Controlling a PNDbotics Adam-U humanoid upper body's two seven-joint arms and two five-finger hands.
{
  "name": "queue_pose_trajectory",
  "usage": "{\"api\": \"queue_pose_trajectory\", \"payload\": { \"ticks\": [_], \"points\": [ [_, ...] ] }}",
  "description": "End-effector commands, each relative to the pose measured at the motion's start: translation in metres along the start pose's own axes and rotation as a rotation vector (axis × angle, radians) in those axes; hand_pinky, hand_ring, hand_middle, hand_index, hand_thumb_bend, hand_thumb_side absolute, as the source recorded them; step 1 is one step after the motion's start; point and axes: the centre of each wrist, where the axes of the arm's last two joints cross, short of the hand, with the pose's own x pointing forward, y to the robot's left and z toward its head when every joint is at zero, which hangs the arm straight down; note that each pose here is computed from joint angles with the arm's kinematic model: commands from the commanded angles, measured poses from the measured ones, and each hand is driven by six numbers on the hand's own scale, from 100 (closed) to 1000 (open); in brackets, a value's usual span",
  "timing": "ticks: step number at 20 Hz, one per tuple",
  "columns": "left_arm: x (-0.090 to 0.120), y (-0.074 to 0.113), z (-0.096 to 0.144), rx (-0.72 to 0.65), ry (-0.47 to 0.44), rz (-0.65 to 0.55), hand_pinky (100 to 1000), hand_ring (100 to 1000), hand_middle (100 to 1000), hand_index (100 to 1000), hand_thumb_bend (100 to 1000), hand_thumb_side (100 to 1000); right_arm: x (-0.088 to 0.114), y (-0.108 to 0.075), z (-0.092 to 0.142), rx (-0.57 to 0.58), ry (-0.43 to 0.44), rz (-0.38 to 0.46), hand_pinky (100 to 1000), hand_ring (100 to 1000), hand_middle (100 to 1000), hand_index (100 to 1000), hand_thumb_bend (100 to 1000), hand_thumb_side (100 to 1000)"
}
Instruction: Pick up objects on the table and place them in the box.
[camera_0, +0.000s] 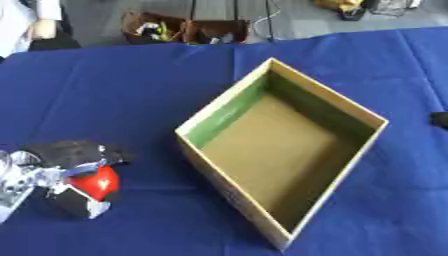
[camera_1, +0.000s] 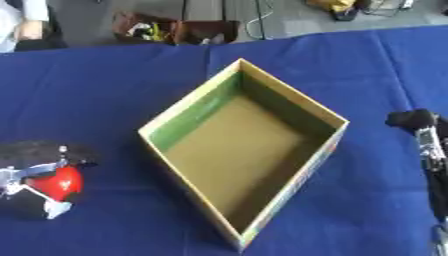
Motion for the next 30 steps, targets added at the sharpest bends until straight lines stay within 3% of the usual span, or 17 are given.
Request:
{"api": "queue_pose_trajectory", "payload": {
  "ticks": [1, 6, 11, 12, 13, 19, 30],
  "points": [
    [-0.002, 0.005, 0.005, 0.022, 0.001, 0.01, 274, 849, 876, 1000, 100, 248, 0.004, -0.003, -0.002, -0.007, -0.017, 0.01, 875, 784, 573, 663, 100, 880],
    [0.001, 0.019, 0.016, 0.082, -0.015, -0.013, 241, 833, 848, 1000, 100, 250, 0.004, -0.004, -0.002, -0.007, -0.014, 0.01, 875, 784, 573, 664, 100, 882],
    [0.009, 0.043, 0.037, 0.193, -0.034, -0.071, 201, 801, 790, 907, 100, 254, 0.004, -0.005, -0.003, -0.008, -0.012, 0.01, 875, 784, 573, 664, 100, 884],
    [0.01, 0.048, 0.041, 0.215, -0.037, -0.08, 190, 792, 753, 880, 100, 364, 0.004, -0.005, -0.003, -0.008, -0.011, 0.01, 876, 784, 573, 664, 100, 886],
    [0.012, 0.051, 0.045, 0.232, -0.039, -0.087, 190, 792, 753, 880, 100, 256, 0.004, -0.005, -0.003, -0.008, -0.011, 0.01, 876, 784, 573, 664, 100, 886],
    [0.021, 0.072, 0.062, 0.316, -0.06, -0.133, 166, 780, 745, 863, 100, 261, 0.004, -0.006, -0.003, -0.007, -0.01, 0.011, 876, 783, 573, 664, 100, 885],
    [0.057, 0.135, 0.073, 0.458, -0.217, -0.158, 126, 759, 734, 866, 100, 282, 0.004, -0.006, -0.003, 0.005, -0.01, 0.013, 874, 782, 573, 665, 100, 879]
  ]
}}
